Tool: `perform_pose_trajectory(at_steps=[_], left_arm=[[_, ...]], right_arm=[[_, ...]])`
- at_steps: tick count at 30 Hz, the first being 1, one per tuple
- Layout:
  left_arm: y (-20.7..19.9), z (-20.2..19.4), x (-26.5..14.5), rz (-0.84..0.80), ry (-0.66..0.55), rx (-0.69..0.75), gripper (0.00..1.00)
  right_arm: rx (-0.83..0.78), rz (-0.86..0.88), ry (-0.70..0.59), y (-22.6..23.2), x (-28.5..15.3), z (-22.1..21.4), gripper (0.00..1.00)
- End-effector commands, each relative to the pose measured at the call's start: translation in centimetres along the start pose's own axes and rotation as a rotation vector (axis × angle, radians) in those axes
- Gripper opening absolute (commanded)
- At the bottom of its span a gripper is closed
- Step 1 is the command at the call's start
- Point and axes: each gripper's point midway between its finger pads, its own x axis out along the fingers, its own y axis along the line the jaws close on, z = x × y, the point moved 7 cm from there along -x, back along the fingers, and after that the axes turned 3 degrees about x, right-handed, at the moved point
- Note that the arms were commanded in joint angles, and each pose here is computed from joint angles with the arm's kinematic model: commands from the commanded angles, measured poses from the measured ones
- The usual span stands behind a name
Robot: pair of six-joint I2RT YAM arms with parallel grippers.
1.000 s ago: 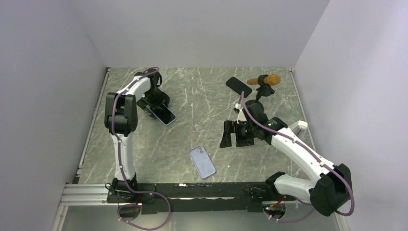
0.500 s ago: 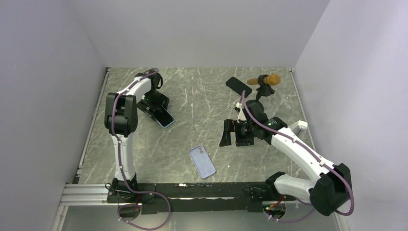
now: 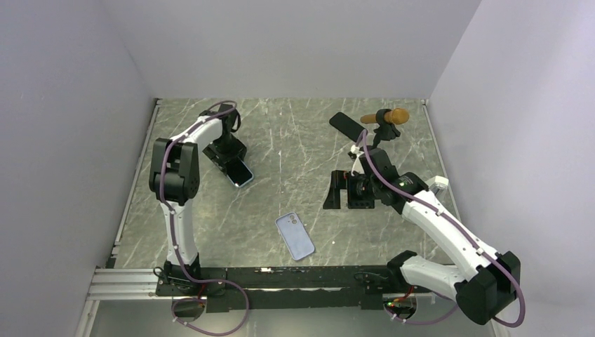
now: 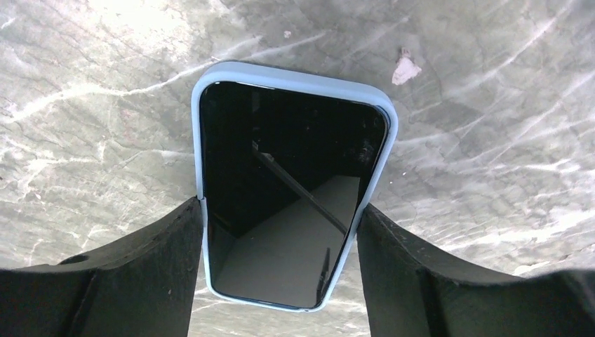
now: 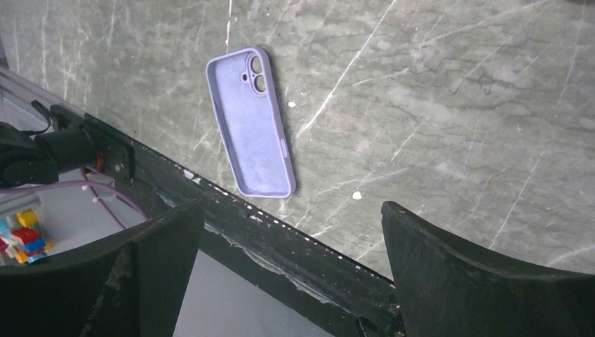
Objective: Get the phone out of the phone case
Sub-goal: Pick up the phone at the center of the board.
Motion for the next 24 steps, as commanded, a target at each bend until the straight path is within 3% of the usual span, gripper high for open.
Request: perform_pose_trajectory(at_steps=[1, 11, 18, 24], left_arm=[[1.2, -0.1, -1.3, 0.012, -0.055, 0.112, 0.50], [2.8, -3.3, -6.2, -0.190, -0.070, 0.253, 0.47], [3.6, -7.2, -10.3, -0.416, -0.114, 0.384, 0.41], [2.9, -11.0, -14.2, -0.652, -0.202, 0.588, 0.38]], right_arm=[[-0.018, -0.012, -0.039, 0.4, -0.8, 1.0, 1.00], [-0.028, 0.097, 0.031, 1.9, 1.1, 2.8, 1.00], [0.081, 0.256, 0.048, 3.9, 1.0, 7.7, 0.99], [0.182, 0.358, 0.104, 6.0, 2.9, 10.9, 0.93]])
